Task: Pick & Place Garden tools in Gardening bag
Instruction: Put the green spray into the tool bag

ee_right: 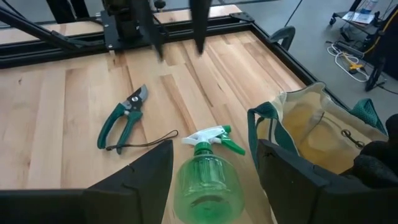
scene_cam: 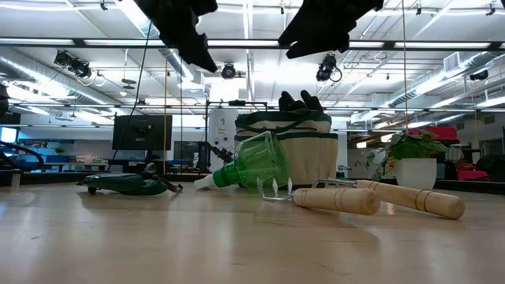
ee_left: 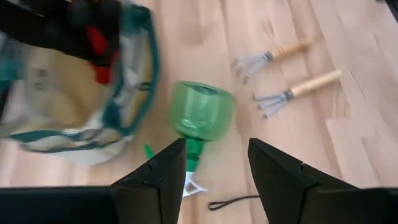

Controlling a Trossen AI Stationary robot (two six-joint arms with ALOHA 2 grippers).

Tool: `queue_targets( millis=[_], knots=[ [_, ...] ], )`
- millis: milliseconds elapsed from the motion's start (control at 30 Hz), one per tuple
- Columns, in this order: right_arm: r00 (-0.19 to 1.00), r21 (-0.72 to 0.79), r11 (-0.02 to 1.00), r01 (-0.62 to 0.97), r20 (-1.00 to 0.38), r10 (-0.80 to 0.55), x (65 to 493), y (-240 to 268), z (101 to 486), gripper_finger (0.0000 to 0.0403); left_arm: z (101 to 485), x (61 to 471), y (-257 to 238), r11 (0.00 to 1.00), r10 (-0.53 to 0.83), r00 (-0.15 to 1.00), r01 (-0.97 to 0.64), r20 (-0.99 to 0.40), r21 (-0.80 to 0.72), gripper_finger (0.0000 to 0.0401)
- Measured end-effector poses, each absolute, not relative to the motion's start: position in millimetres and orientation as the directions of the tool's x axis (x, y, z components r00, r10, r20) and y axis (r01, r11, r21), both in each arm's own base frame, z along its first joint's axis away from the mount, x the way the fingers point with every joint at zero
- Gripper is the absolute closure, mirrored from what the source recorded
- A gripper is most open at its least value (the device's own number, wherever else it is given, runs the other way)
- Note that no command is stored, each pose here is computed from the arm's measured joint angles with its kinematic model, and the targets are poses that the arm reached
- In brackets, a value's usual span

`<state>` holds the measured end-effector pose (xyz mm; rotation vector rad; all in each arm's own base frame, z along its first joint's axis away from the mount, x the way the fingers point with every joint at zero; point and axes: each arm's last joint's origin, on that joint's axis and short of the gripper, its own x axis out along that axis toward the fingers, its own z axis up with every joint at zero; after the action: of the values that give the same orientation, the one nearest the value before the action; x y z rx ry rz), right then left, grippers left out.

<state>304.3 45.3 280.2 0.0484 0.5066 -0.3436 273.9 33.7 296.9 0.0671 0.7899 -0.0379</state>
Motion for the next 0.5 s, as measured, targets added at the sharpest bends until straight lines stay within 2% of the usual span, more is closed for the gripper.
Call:
queue_targets(
  millis=[233, 500],
  knots=[
    [0.818, -0.039, 0.942, 0.334, -0.483, -0.311, 304.3, 45.4, 280.2, 0.0169, 265.0, 294.0, 20.9, 0.992, -0.043, 0.598, 0.119, -0.800, 0.036, 0.0222],
    [0.818, -0.049, 0.943, 0.329, -0.483, -0.311, 304.3, 45.4, 280.1, 0.0169, 234.2, 313.4, 18.6, 0.988, -0.051, 0.529, 0.151, -0.847, 0.034, 0.0222]
  ],
)
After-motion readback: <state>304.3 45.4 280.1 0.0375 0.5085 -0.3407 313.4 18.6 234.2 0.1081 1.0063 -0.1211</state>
